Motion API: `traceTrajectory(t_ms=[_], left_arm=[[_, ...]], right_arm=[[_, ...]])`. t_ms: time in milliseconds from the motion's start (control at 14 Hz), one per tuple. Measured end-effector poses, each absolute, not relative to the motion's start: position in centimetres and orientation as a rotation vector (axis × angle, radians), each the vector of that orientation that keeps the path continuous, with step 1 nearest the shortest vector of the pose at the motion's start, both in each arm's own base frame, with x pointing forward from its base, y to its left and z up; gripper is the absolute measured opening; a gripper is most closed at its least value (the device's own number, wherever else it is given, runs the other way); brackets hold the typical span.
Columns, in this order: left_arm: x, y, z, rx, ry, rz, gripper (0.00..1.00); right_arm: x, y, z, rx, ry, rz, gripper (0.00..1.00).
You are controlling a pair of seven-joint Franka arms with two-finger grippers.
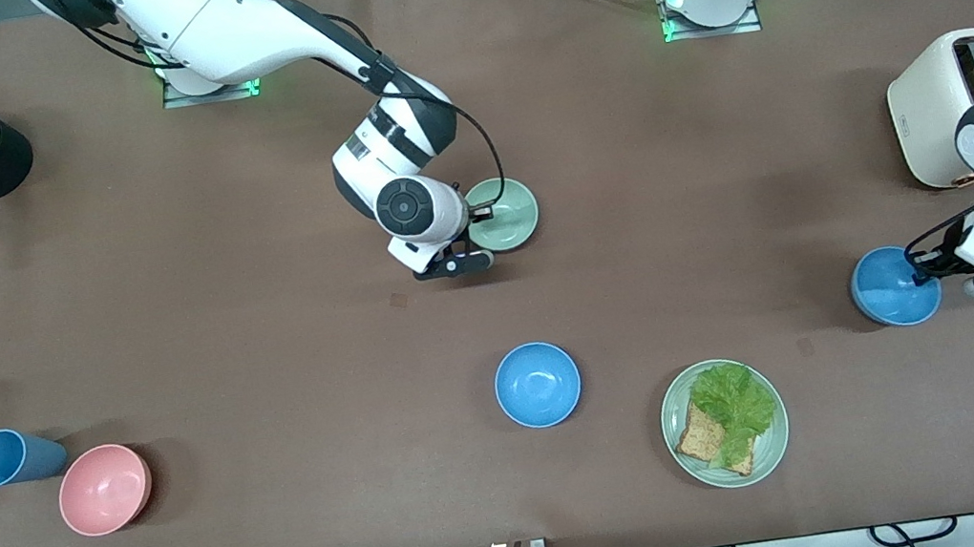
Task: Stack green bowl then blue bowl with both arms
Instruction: 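Slide the green bowl to mid-table while the left gripper grasps the blue bowl, then release the green bowl with the right gripper while the left gripper lifts the blue bowl, then lower the blue bowl onto the green bowl while the right gripper retracts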
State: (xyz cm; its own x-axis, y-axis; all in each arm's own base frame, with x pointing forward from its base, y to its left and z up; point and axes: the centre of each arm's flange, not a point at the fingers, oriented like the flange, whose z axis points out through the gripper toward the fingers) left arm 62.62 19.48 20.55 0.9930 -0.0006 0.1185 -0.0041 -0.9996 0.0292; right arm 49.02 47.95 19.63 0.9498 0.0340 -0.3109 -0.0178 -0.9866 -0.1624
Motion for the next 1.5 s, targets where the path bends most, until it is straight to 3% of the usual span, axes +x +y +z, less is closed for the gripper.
traceTrajectory(t_ms=[71, 357, 714, 1143, 1500], left_arm=[[62.8, 18.9, 21.4, 3.101, -0.017, 0.167, 0.05], [62.4, 15.4, 24.9, 3.014, -0.094, -0.009, 0.05], [61.2, 9.3, 34.5, 2.901, -0.202, -0.122, 0.05], [57.8, -11.5, 47.6, 2.890, -0.121, -0.195, 0.05], [56.2, -23.3, 46.0, 2.834, 0.127, -0.170, 0.05]], right_arm=[[49.0, 48.2, 19.7, -2.933, 0.003, 0.472, 0.11], [52.3, 47.5, 23.7, -2.904, 0.060, 0.402, 0.50], [59.3, 37.9, 37.5, -2.994, 0.150, 0.185, 0.99], [64.4, 22.2, 45.8, -3.023, 0.408, 0.052, 1.00], [65.2, 12.6, 50.4, -3.015, 0.475, 0.003, 1.00]])
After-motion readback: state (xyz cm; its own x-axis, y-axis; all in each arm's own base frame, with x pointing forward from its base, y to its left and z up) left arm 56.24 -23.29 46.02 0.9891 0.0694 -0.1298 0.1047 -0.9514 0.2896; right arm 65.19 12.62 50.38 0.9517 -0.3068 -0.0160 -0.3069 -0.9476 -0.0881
